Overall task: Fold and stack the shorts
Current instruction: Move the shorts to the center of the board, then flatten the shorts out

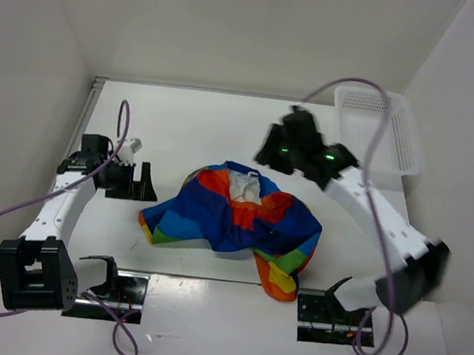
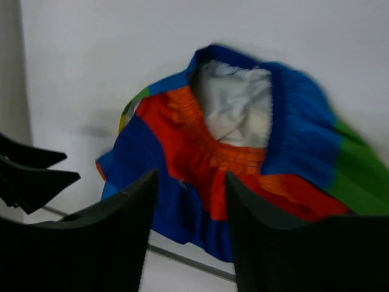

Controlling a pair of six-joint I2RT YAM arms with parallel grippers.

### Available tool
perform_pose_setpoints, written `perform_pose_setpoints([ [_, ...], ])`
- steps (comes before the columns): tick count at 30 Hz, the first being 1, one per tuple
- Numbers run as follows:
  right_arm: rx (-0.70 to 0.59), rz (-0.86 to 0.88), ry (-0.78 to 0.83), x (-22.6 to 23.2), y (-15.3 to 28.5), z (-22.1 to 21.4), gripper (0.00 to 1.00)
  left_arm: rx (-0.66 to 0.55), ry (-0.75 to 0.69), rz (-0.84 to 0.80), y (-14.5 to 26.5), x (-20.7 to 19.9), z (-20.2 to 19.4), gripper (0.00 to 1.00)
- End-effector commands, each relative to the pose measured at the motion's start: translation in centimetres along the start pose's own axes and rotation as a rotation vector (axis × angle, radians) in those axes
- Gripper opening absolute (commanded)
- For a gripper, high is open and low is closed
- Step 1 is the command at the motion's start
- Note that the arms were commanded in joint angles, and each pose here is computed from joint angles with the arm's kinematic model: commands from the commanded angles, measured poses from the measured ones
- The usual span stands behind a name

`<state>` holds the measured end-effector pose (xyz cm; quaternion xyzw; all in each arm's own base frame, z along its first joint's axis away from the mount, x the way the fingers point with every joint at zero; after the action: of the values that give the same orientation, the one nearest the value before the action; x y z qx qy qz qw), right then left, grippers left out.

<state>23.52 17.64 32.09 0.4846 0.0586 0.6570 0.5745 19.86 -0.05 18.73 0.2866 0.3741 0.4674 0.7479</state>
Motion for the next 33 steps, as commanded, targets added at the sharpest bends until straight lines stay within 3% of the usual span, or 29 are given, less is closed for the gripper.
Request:
perform_pose_setpoints([
  [1, 0.074, 0.141, 0.188, 7.3, -5.4, -3.9, 0.58, 0.008, -0.006, -0.03, 0.0, -0.7, -1.2, 1.0],
  [2, 0.114, 0.081, 0.21, 7.3, -8.6, -5.3, 0.63, 0.017, -0.02, -0.028, -0.1, -0.9, -1.2, 1.0],
  [4, 0.148, 0.11, 0.223, 7.8, -10.6, -6.1, 0.68, 0.045, -0.011, 0.008, 0.0, -0.8, -1.8, 0.97],
  [9, 0.312, 0.078, 0.248, 6.1, -16.7, -8.4, 0.69, 0.129, 0.021, -0.028, -2.0, -0.5, -4.0, 0.92],
  [12, 0.295, 0.051, 0.261, 5.8, -17.5, -8.5, 0.8, 0.149, 0.009, -0.032, -2.8, -0.6, -4.7, 0.92],
  [17, 0.203, 0.015, 0.244, 5.6, -17.0, -7.7, 0.79, 0.156, 0.01, -0.021, -3.5, -0.3, -5.7, 0.92],
  [22, 0.204, 0.004, 0.221, 4.7, -19.2, -7.2, 0.78, 0.174, 0.019, -0.025, -4.9, 0.3, -6.1, 0.84],
  [23, 0.212, 0.027, 0.235, 5.3, -19.4, -7.1, 0.76, 0.164, 0.014, -0.023, -5.0, 0.4, -5.6, 0.78],
  [25, 0.233, 0.02, 0.248, 5.3, -20.8, -7.4, 0.69, 0.16, 0.012, -0.022, -5.8, 0.8, -5.4, 0.66],
  [26, 0.224, 0.033, 0.257, 6.0, -20.9, -7.0, 0.58, 0.154, 0.011, -0.033, -6.0, 0.9, -5.1, 0.57],
  [27, 0.217, 0.041, 0.256, 6.3, -20.8, -6.8, 0.53, 0.167, 0.021, -0.048, -6.3, 1.0, -5.0, 0.39],
  [28, 0.223, 0.034, 0.257, 6.2, -20.7, -6.8, 0.46, 0.177, 0.025, -0.05, -6.4, 1.0, -5.1, 0.28],
  [29, 0.194, 0.045, 0.255, 6.8, -20.6, -6.2, 0.32, 0.17, 0.02, -0.04, -6.4, 1.1, -4.8, 0.17],
  [31, 0.167, 0.052, 0.265, 7.5, -19.9, -5.5, 0.2, 0.157, 0.012, -0.027, -6.4, 1.4, -3.7, 0.0],
  [33, 0.131, 0.06, 0.254, 8.4, -19.2, -3.8, 0.05, 0.141, -0.001, -0.002, -6.1, 1.7, -2.3, 0.0],
])
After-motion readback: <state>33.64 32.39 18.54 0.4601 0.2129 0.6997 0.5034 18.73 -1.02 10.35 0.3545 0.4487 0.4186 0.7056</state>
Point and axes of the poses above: each gripper's point midway between its finger pads, its own y axis back along the fingers, its own x axis along the line the jaws close on, z = x × y, the point moved 10 cm from there along y, back along the fingers, and after that the axes turned 10 degrees about -y, right-handed, at the moved point
